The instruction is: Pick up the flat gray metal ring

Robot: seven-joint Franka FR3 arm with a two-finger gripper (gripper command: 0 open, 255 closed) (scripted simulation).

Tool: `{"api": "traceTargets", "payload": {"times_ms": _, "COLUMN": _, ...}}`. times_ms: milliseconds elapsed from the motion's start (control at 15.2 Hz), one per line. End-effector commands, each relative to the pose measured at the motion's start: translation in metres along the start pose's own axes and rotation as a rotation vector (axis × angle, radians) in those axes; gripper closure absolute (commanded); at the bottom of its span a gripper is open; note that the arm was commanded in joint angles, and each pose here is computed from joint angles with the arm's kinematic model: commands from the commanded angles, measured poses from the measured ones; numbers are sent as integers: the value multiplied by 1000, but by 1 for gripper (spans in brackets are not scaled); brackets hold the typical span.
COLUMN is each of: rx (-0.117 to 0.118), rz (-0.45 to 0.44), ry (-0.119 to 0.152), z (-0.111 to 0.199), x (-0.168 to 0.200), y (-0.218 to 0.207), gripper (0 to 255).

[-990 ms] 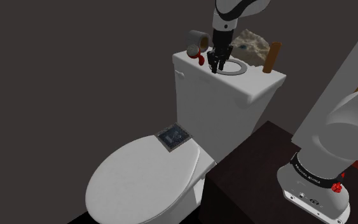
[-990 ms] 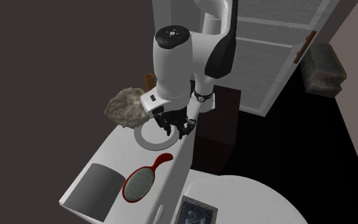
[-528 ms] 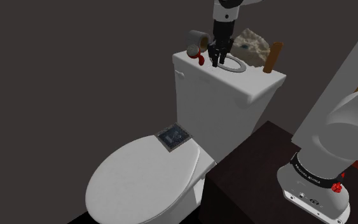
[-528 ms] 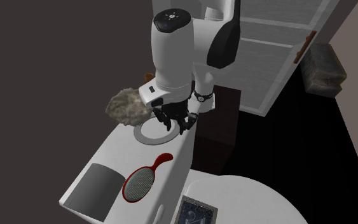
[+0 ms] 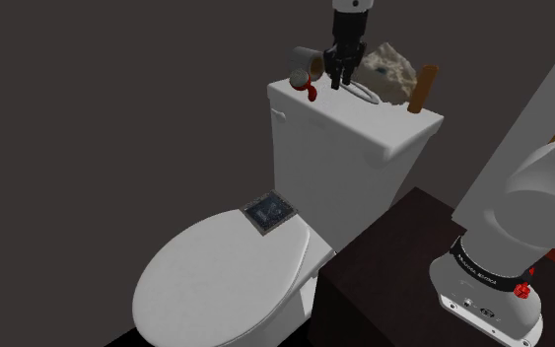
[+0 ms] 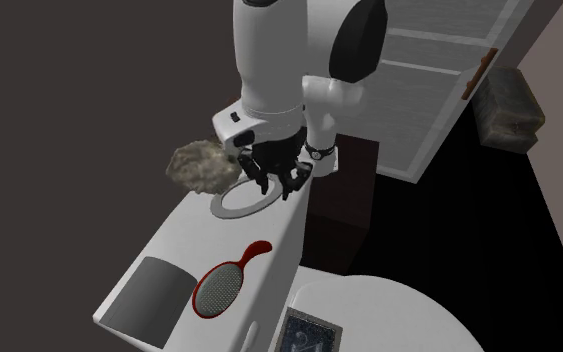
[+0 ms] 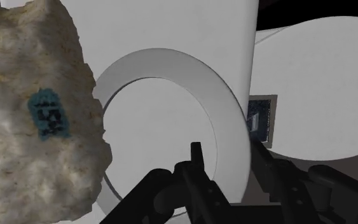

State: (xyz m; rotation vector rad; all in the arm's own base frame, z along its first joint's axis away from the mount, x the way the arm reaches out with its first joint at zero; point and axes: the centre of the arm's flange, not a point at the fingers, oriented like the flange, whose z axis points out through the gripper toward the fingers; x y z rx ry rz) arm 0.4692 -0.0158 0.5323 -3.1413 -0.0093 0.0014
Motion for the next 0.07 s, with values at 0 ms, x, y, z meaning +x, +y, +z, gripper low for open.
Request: {"api": "traceTargets", "payload": {"times_ms": 0, "rx": 0, "rz": 0, "ry": 1, "z": -3, "x": 0, "y": 0, "gripper": 255}}
